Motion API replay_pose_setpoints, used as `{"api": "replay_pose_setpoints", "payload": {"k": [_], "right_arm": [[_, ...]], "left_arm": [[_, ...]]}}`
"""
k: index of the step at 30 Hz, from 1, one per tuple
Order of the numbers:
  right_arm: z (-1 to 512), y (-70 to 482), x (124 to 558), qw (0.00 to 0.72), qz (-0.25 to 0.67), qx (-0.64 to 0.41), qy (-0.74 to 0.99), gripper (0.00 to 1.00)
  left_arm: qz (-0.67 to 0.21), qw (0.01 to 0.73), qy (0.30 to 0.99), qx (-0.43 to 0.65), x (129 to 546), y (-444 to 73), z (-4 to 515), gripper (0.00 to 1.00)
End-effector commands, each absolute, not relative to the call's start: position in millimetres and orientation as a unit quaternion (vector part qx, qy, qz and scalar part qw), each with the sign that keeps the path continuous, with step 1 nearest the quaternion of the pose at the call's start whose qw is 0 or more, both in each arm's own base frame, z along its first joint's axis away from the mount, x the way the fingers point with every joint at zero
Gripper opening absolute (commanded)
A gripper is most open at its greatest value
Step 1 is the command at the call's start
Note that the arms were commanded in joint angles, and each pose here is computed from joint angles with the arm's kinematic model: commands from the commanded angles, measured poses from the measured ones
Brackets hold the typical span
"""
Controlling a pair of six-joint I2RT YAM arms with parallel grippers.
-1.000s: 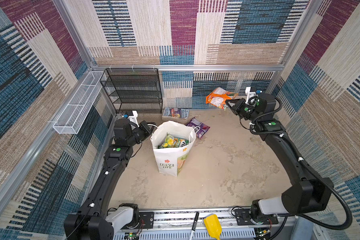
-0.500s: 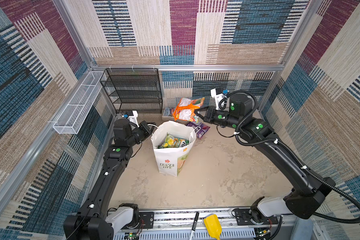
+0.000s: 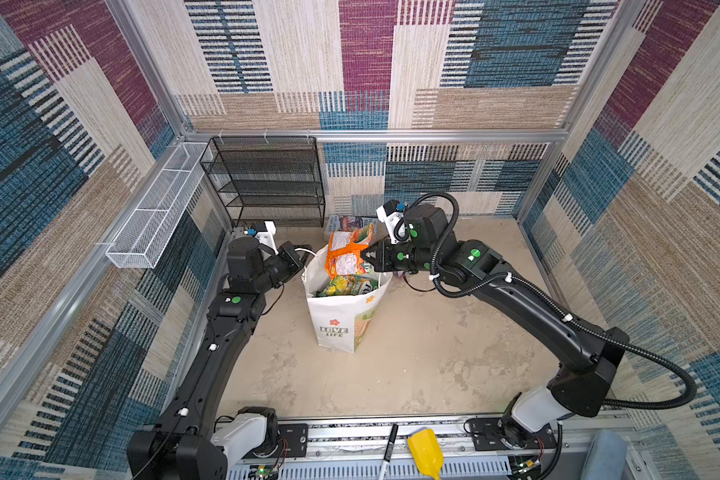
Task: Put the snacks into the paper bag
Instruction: 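Lower the orange bag into the paper bag and open the right gripper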
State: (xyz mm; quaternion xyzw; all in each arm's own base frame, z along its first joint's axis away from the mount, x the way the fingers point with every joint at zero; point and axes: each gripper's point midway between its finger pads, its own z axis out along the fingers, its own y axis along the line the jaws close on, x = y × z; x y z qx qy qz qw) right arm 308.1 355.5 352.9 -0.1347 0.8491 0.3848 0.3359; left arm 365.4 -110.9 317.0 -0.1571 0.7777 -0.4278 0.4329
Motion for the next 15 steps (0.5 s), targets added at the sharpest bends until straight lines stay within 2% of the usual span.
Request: {"api": "replay_pose_setpoints", "payload": {"k": [1,15], "right_arm": [[356.9,360.9,315.2,0.355,0.378,-0.147,0.842,0.00],[337.9,380.6,292.5,0.325,0.365,-0.180,0.854,0.00]], "left_arm": [[-0.433,0.455,0.765,-0.143,368.4,-111.6,330.8,0.00],[-0.431,0.456,0.765,-0.143,368.2,-110.6,331.0,0.00]]}}
